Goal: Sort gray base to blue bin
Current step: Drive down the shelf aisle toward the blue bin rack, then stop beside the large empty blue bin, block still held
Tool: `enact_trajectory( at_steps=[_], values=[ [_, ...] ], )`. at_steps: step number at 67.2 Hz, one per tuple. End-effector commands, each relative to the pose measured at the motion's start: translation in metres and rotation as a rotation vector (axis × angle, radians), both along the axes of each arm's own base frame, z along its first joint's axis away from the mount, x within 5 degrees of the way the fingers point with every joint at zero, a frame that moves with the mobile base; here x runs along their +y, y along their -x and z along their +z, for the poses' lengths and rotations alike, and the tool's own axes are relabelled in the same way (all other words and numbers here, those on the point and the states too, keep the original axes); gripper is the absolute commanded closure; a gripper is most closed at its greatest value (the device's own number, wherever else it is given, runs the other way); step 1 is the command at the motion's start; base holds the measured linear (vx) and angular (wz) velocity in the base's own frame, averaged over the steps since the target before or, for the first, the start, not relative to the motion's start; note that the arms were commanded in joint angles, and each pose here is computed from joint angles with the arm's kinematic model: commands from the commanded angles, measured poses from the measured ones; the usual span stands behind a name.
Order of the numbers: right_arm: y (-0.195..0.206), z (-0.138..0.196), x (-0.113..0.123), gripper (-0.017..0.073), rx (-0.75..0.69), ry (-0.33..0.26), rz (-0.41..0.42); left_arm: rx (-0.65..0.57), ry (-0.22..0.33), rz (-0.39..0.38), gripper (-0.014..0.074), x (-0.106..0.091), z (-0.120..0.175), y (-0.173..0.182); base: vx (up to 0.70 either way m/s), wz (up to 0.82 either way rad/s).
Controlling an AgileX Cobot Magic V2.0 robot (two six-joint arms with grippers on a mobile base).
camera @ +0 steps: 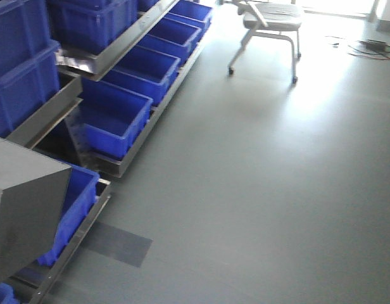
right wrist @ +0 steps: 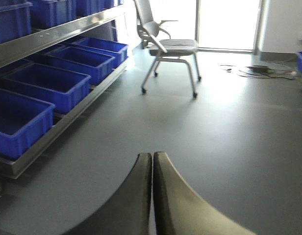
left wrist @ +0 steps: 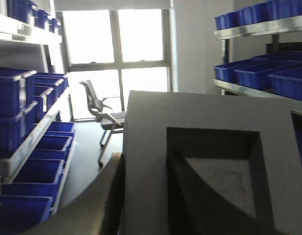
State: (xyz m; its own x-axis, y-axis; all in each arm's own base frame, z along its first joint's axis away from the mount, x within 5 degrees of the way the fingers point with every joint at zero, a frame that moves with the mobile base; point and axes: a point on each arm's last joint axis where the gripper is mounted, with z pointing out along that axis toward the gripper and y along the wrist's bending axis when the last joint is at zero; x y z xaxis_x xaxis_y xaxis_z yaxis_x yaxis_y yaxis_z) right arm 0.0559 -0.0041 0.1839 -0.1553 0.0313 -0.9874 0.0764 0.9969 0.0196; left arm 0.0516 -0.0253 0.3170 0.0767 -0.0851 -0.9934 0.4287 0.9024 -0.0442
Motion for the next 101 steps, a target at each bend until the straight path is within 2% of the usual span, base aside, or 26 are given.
enact_trajectory(
  at_steps=[1, 54, 101],
  values=[
    [-0.0021, 0.0051, -0.0006, 0.0564, -0.053, 0.024, -0.004, -0.101, 0.081, 0.008, 0.0601, 0.0023, 0.0182, 0.0016, 0.22, 0.84],
    [-0.0021, 0.0051, -0.0006, 0.0564, -0.053, 0.024, -0.004, -0.101, 0.081, 0.008, 0.0601, 0.0023, 0.0182, 0.0016, 0.20, 0.81],
    [-0.0021, 0.0051, -0.0006, 0.0564, -0.053, 0.024, -0.004, -0.101, 0.081, 0.008, 0.0601, 0.0023, 0.0182, 0.0016, 0.15, 0.62]
  ],
)
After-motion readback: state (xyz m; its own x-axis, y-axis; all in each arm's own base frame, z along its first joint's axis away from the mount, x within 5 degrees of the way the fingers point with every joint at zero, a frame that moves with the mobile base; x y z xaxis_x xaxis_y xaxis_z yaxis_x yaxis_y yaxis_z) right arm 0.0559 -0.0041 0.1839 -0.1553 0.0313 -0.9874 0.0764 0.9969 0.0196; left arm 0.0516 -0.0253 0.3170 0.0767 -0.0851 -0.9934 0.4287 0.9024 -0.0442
